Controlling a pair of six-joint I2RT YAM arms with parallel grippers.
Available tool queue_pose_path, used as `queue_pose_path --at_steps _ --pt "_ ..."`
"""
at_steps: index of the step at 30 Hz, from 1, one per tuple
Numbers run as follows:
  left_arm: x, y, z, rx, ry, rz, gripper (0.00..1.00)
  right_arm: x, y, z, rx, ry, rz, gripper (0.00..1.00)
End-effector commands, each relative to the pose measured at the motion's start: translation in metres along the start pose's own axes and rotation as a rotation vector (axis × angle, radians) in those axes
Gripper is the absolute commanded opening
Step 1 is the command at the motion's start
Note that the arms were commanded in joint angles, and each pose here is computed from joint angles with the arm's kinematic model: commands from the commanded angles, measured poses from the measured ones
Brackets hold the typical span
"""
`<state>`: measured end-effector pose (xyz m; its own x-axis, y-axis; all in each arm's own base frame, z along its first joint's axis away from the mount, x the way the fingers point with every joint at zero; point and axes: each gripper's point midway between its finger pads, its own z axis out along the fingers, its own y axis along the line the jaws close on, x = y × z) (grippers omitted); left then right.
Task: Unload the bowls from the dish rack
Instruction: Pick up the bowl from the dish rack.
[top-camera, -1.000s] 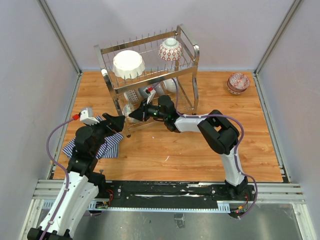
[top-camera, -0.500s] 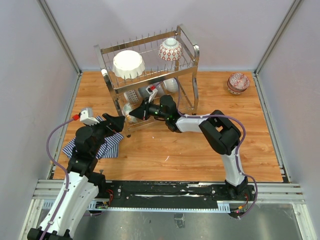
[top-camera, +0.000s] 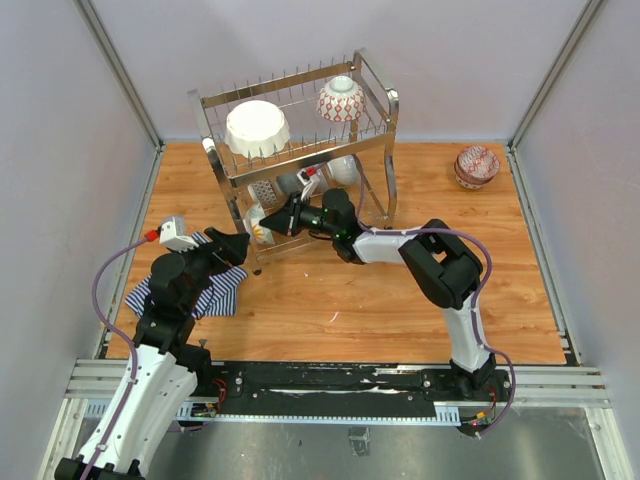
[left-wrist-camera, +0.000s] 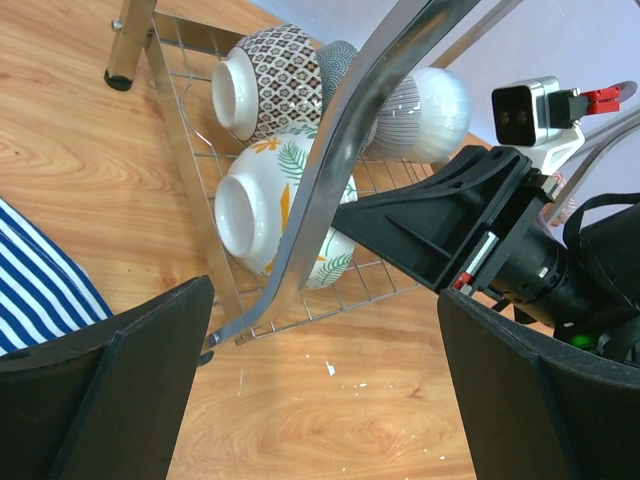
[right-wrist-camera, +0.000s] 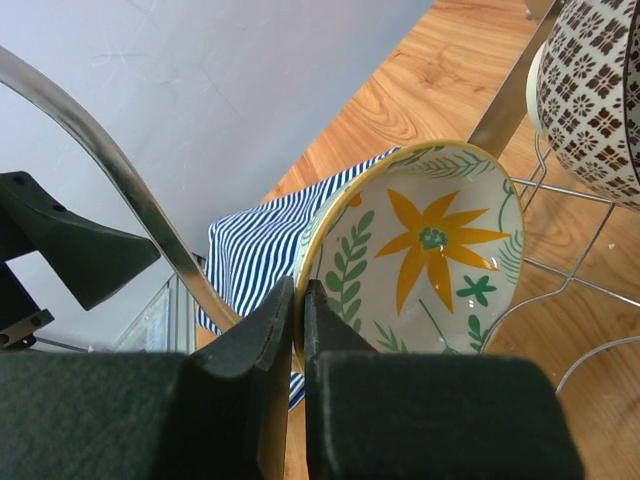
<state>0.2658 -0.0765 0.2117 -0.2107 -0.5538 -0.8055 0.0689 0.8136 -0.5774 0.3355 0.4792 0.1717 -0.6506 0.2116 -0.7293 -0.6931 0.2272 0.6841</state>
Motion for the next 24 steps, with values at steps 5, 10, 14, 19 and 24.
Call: queue_pose_path --at_steps 5,10,14,19,24 --pt "-0.010 -0.007 -0.001 0.016 -0.029 0.015 1.00 -0.042 0.046 0.006 -0.170 -0.120 -0.029 0.01" --pt "-0.010 -0.006 0.000 0.013 -0.030 0.016 1.00 -0.043 0.048 0.007 -0.185 -0.131 -0.007 0.01" --pt "-0.011 -0.007 0.000 0.015 -0.031 0.013 1.00 -0.049 0.049 0.001 -0.160 -0.160 -0.023 0.01" --pt "-0.012 -0.008 0.000 0.018 -0.033 0.011 1.00 -0.057 0.046 -0.013 -0.097 -0.198 -0.077 0.01" --pt "-0.013 -0.009 0.000 0.021 -0.034 0.010 1.00 -0.071 0.051 -0.029 -0.071 -0.245 -0.102 0.01"
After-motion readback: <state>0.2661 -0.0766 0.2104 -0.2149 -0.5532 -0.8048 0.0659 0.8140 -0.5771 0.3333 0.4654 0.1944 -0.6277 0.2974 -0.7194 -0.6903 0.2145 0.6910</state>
